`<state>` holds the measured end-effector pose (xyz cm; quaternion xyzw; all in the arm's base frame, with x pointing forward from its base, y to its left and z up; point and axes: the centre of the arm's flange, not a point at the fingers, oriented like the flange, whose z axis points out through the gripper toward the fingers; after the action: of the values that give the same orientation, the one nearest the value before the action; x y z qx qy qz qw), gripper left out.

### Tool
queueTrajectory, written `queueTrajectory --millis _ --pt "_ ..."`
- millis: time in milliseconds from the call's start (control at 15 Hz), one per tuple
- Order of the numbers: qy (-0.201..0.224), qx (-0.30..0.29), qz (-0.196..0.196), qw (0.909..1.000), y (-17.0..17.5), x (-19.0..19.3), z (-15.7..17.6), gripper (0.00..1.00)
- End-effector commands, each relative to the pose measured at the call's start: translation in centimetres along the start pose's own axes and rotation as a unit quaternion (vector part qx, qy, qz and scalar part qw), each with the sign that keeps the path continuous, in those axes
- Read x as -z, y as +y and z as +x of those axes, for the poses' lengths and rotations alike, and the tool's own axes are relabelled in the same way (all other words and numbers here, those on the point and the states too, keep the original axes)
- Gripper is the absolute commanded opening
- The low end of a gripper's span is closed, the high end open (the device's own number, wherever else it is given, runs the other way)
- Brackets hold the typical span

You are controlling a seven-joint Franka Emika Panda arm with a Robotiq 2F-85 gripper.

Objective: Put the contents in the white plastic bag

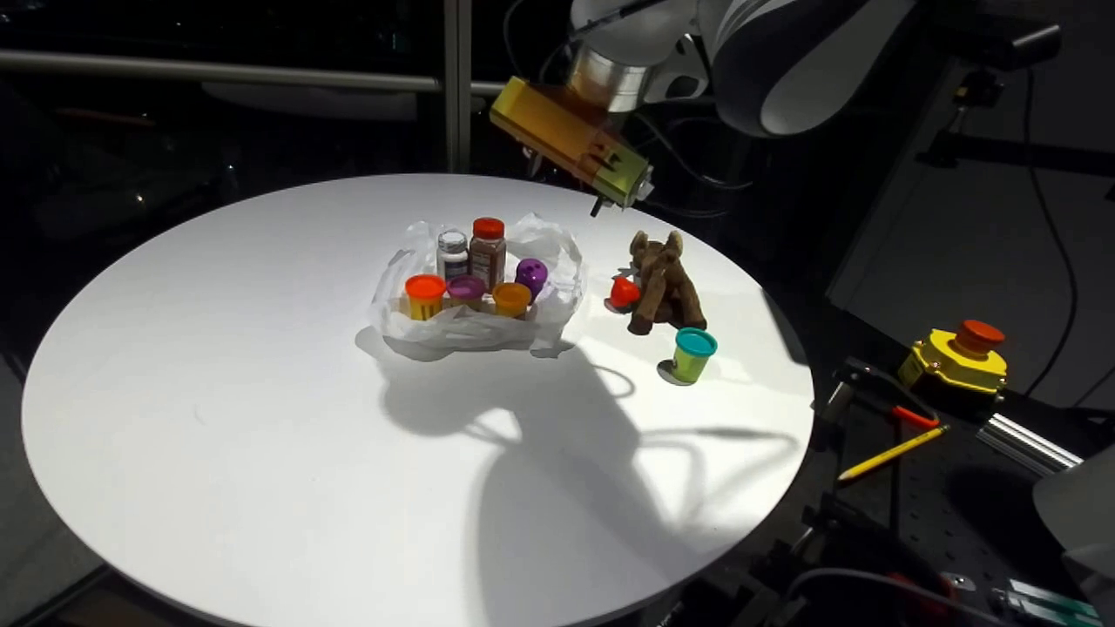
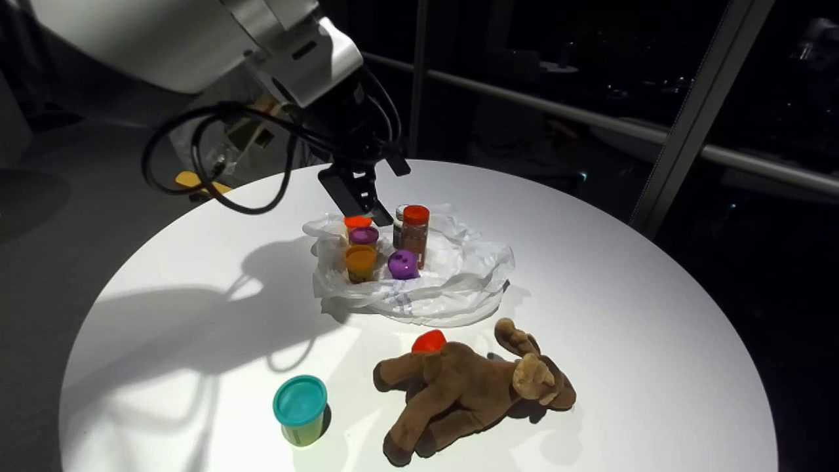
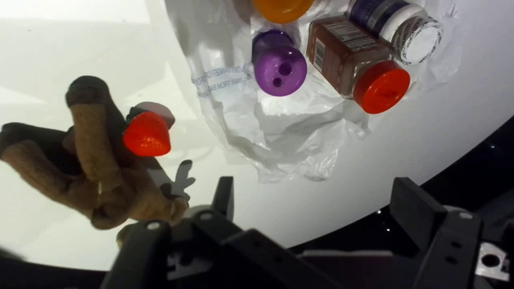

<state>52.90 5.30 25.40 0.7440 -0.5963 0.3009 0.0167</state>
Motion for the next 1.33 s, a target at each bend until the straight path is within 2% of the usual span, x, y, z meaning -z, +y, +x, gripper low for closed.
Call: queueTrajectory --millis 0,333,733,933,1267 --pt "-0.016 0.049 -0.037 0.998 3.7 7.9 0.4 1.0" --pt "-0.105 0.138 -0.076 0.9819 8.2 7.4 0.8 1.0" --pt "-0.19 0.209 -0.137 0.9495 13.2 4.6 1.1 1.0" --pt "-0.202 0.242 -0.158 0.9357 14.6 2.8 -0.1 1.0" --pt "-0.194 0.277 -0.178 0.9239 15.4 0.4 -3.1 1.0"
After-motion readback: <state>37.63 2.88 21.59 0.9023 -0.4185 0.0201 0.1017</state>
